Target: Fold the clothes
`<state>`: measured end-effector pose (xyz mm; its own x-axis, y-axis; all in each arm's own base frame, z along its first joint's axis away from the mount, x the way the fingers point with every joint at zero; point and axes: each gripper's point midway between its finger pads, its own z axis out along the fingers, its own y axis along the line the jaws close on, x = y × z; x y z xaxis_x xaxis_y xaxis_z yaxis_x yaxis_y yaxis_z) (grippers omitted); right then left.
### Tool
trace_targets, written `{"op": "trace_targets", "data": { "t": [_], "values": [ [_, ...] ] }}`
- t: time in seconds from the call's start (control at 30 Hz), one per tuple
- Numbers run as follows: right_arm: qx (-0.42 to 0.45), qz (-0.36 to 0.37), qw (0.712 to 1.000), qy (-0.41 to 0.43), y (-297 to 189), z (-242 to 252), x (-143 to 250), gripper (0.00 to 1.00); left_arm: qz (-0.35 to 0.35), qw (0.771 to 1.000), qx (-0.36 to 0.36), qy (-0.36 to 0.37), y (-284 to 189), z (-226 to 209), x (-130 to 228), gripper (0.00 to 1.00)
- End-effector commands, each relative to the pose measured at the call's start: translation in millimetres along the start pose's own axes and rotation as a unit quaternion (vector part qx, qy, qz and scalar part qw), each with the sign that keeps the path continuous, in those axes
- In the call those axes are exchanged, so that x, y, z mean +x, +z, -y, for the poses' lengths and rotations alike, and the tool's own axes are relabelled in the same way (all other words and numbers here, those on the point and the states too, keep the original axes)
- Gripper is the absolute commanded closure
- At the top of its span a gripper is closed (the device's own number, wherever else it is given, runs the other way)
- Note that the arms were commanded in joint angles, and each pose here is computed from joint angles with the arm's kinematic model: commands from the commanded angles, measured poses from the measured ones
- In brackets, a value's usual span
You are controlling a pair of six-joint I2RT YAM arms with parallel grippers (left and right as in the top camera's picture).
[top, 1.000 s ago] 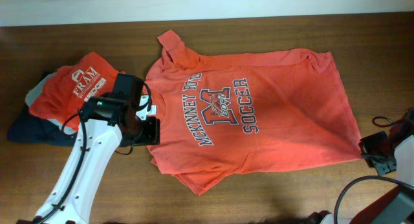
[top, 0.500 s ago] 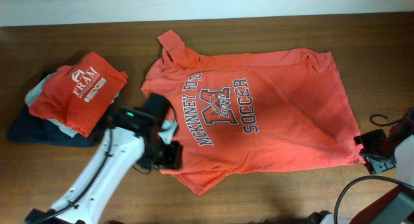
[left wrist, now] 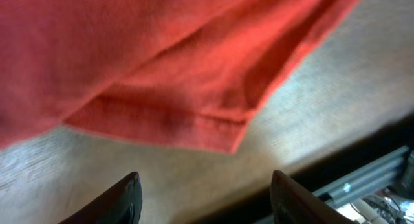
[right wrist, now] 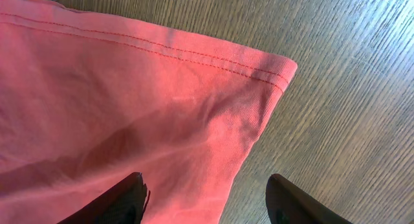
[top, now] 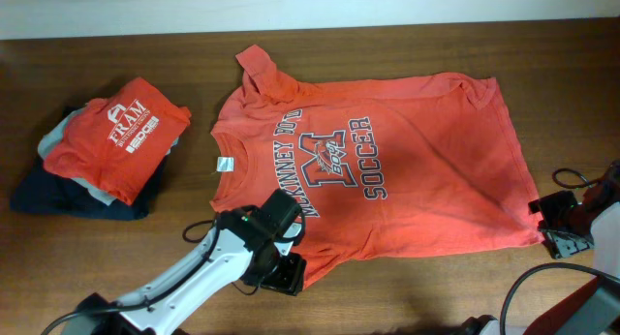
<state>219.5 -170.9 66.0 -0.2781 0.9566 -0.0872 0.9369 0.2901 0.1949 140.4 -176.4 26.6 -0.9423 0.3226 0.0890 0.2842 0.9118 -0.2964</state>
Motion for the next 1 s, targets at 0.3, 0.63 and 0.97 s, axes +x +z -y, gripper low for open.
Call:
{"op": "trace_targets", "data": {
  "t": [0.3, 0.63, 0.97],
  "values": [
    [-0.007, 0.006, 1.0, -0.003, -5, -3, -3, 0.34, -0.002, 1.0, -0.018, -0.01, 40, -12, -18, 0.43],
    [-0.007, 0.006, 1.0, -0.003, -5, -3, -4, 0.34, -0.008, 0.999, -0.028, -0.022, 37, -15, -16, 0.99],
    [-0.009, 0.006, 1.0, -0.003, -5, -4, -3, 0.34, -0.067, 0.995, -0.052, -0.048, -46, 4, 12, 0.99]
  ]
}}
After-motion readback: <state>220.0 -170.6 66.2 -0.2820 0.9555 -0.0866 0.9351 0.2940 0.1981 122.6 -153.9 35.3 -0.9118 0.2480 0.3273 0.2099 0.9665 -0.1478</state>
